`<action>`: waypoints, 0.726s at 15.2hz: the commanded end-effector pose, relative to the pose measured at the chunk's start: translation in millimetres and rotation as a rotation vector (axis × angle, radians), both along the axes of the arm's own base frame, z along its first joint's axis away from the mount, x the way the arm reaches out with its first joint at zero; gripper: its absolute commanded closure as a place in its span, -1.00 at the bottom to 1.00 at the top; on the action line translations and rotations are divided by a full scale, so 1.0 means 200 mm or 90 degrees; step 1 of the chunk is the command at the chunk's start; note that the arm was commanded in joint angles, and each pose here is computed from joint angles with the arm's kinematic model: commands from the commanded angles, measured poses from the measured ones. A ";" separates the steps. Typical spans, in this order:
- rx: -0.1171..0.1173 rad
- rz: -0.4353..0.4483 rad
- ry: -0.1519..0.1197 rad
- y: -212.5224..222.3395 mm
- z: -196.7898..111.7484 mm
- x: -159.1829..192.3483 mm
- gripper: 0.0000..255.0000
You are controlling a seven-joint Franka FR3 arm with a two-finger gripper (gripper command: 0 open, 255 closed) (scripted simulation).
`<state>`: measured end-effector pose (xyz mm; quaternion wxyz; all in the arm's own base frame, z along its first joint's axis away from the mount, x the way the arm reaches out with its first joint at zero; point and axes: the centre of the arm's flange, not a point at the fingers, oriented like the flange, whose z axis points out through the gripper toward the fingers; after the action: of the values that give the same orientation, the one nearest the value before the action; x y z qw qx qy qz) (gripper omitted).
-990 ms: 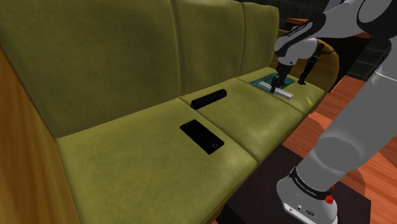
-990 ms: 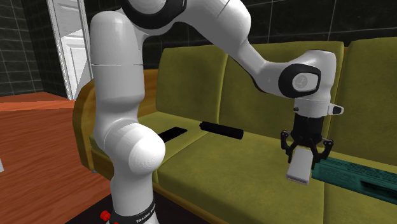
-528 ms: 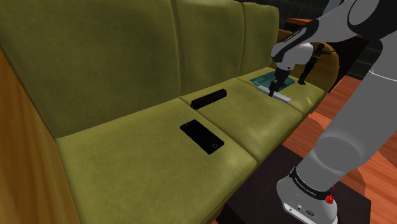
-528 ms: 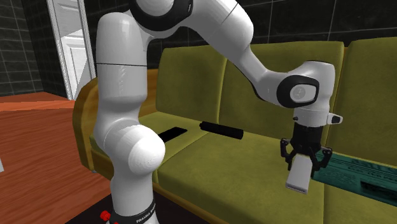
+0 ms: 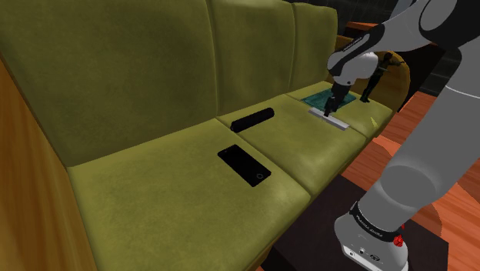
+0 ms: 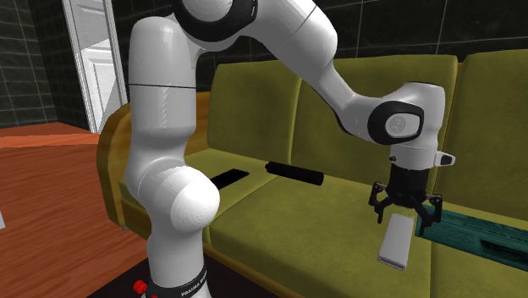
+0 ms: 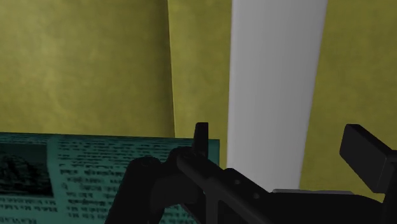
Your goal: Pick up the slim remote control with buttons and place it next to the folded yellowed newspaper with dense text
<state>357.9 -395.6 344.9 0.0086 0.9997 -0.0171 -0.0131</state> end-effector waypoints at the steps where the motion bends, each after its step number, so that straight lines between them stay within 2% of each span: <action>1: 0.000 0.000 0.000 0.00 0.00 0.00 -1.00; 3: 0.000 0.000 0.000 0.00 0.00 0.00 -1.00; 7: 0.000 0.000 0.000 0.01 0.25 0.01 -1.00; 11: 0.000 0.000 0.000 0.01 0.25 0.01 -1.00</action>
<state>359.4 -394.1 394.6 0.0087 0.9997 -0.0169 -0.0131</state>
